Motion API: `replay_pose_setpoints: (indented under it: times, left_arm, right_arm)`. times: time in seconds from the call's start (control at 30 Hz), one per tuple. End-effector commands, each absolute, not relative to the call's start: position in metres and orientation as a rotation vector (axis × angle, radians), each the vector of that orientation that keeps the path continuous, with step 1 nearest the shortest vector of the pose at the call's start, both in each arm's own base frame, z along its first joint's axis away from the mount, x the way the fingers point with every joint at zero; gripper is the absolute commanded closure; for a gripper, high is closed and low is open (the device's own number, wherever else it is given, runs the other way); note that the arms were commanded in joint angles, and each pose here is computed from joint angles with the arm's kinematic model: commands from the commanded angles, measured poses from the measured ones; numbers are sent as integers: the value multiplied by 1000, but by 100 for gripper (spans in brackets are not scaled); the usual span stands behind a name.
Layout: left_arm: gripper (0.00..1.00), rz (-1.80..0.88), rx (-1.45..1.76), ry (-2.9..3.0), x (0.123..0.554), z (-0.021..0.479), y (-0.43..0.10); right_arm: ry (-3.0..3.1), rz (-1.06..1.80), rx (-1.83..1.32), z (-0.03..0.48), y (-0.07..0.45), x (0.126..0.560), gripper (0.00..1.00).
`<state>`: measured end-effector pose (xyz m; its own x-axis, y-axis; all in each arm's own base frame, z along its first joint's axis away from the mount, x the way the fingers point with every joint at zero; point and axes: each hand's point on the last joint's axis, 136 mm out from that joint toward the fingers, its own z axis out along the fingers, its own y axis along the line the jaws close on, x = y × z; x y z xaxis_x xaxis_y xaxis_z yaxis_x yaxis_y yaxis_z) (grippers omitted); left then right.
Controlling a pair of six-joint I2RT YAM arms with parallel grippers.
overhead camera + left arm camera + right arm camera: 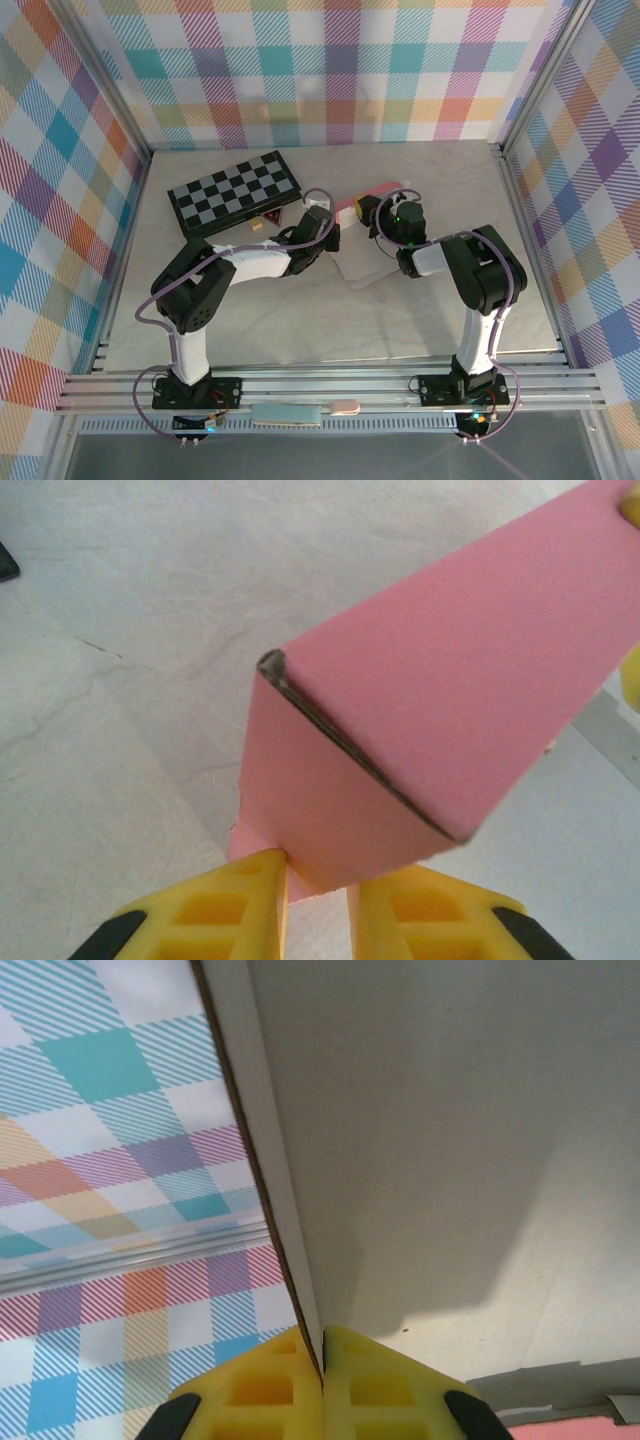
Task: Fold the paper box
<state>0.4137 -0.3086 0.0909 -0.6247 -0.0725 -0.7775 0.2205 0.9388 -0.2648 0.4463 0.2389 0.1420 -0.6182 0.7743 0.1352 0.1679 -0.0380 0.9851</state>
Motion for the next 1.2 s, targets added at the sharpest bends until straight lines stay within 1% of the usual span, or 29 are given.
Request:
replay_pose_setpoints:
  times: [0.0, 0.13, 0.27, 0.33, 0.47, 0.73, 0.77, 0.8, 0.9, 1.17]
  left_arm:
    - [81, -378, 69, 2177, 424, 85, -313]
    - [87, -358, 61, 2157, 426, 84, -317]
    - [91, -357, 57, 2139, 429, 81, -321]
    - [90, -363, 57, 2132, 431, 80, -322]
    - [84, -348, 56, 2136, 435, 74, -325]
    - [83, -301, 44, 2149, 443, 65, -325]
    - [84, -296, 35, 2149, 444, 64, -324]
    - [87, -300, 30, 2149, 445, 64, -324]
    - [100, -307, 23, 2144, 446, 63, -324]
    - [100, -294, 6, 2148, 445, 55, -319]
  right_arm:
    - [2006, 1713, 1089, 96, 269, 410, 100]
    - [1987, 1713, 1136, 100, 270, 413, 100]
    - [1980, 1702, 1164, 107, 271, 417, 100]
    - [1972, 1702, 1177, 110, 271, 417, 100]
    - [1966, 1694, 1199, 114, 269, 417, 100]
    - [1975, 1684, 1232, 107, 266, 412, 100]
    - [1974, 1685, 1236, 107, 266, 412, 100]
    - [1972, 1684, 1235, 107, 266, 412, 100]
    - [1967, 1682, 1239, 110, 265, 413, 100]
    - [1963, 1662, 1254, 114, 263, 414, 100]
